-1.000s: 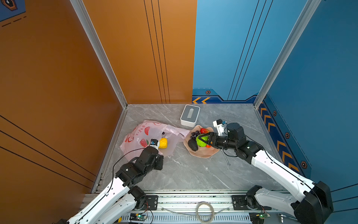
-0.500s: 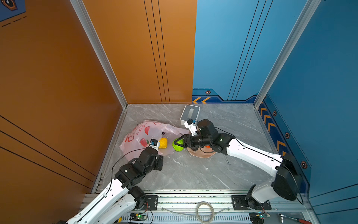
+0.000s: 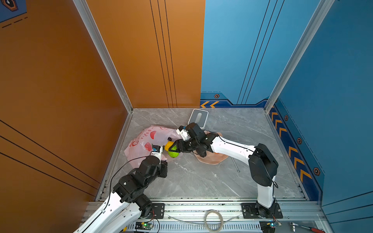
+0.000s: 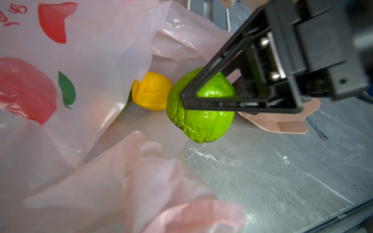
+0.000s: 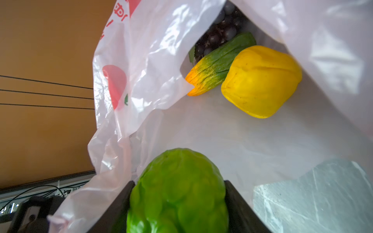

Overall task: Place the fruits into the plastic bag
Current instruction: Place the fruit in the plastic bag.

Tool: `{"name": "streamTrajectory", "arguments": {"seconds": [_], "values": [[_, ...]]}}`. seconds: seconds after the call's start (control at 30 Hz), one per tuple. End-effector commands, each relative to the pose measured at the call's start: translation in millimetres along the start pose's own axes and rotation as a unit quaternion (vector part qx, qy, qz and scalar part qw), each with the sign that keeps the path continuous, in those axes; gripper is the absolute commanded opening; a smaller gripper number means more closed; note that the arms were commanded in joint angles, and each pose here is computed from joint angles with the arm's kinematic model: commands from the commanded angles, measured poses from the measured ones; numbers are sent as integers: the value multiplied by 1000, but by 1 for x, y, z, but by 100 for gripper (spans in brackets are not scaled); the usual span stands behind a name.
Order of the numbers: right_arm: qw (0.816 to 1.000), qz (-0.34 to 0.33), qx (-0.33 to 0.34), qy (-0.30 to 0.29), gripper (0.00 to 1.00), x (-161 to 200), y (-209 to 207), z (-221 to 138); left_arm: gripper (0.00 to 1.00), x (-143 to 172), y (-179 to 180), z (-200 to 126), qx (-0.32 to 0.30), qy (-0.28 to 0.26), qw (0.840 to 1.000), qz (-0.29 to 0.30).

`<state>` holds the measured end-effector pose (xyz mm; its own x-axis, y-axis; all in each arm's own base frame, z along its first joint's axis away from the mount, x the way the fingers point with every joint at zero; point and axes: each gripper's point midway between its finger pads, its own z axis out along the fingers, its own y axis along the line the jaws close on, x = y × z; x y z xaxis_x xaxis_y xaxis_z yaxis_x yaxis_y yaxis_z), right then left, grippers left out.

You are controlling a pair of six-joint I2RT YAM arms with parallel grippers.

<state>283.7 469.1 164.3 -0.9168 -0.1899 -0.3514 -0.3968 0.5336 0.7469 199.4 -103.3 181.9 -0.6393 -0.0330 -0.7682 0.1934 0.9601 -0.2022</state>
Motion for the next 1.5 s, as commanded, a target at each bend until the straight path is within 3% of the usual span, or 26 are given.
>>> {"name": "streamTrajectory", "arguments": {"seconds": [0.0,0.43,0.73,1.03,1.23,1.47], "values": [[1000,-10,-14,14,60,-2,14,9,0,-7,1,-7,-4,-14,1000,-4],[999,0,-41,21,61,-17,32,60,0,-8,1,-8,-2,-18,1000,-6],[992,51,-115,3,62,-31,49,91,0,-5,0,-4,0,-11,1000,-6],[988,54,-141,18,71,-27,63,114,0,-1,-2,1,-3,5,1000,0],[986,49,-158,33,86,-20,75,121,0,-1,-2,1,-5,2,1000,1],[986,48,-157,36,86,-18,76,121,0,-1,-1,-1,-6,0,1000,4]]}}
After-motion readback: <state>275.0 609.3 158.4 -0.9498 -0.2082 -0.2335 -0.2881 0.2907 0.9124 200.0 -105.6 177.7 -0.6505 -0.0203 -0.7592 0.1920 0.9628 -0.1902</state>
